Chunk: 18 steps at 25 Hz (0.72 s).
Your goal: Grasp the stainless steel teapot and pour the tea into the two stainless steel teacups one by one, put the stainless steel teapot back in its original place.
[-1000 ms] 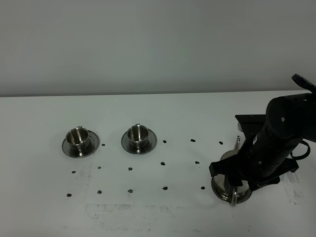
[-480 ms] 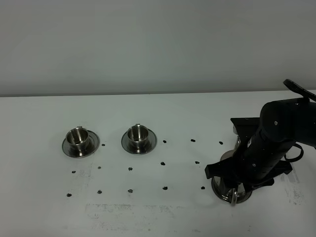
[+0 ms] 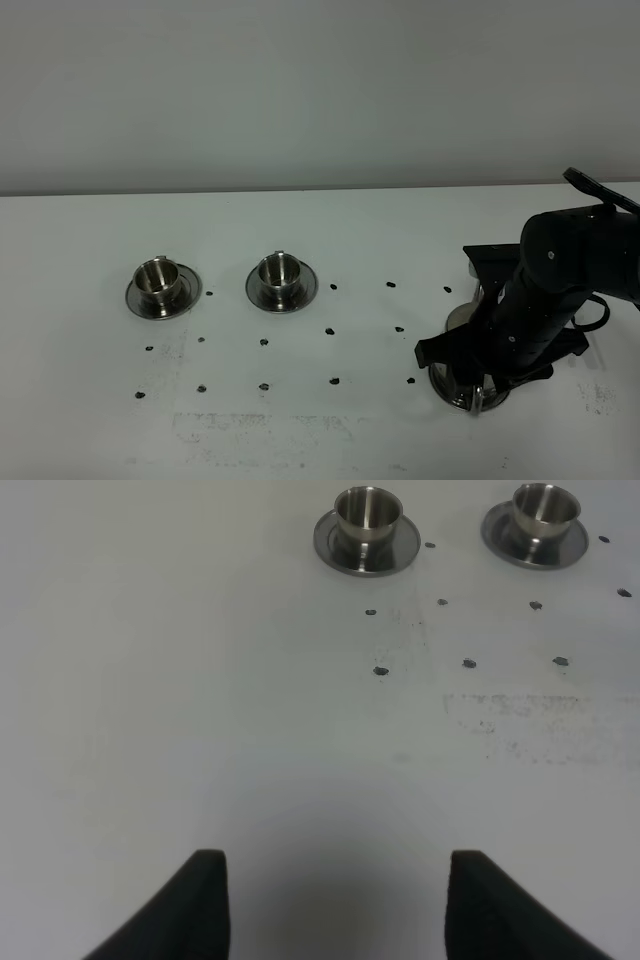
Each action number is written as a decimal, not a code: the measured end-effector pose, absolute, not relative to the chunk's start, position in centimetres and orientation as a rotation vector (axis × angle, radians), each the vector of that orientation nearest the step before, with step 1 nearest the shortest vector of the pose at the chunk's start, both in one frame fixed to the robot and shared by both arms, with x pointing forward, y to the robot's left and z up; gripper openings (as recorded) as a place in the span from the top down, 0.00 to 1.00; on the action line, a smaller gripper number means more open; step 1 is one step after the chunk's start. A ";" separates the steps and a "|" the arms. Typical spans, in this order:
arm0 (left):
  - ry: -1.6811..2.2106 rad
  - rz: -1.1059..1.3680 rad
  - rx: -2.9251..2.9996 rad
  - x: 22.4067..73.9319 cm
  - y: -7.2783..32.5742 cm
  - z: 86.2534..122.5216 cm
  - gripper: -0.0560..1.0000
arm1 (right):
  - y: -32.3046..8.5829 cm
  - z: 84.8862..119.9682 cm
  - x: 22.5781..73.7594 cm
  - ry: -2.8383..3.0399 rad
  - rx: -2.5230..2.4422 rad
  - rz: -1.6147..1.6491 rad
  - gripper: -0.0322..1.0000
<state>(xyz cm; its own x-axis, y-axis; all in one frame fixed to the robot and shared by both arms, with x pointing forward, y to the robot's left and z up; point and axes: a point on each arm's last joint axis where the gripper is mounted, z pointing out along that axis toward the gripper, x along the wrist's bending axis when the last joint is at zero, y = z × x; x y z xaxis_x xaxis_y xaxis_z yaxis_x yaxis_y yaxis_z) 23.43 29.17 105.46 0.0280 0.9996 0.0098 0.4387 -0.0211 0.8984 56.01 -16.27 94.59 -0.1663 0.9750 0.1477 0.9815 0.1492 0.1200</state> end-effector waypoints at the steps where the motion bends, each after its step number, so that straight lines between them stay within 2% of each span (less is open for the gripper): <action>1: 1.508 0.952 1.560 23.4 29.2 105.5 0.44 | -16.3 94.6 56.0 -2.359 -2.004 -0.285 0.47; 18: 1.508 0.952 1.560 23.4 29.2 105.5 0.44 | -17.4 94.5 56.3 -2.398 -2.013 -0.248 0.47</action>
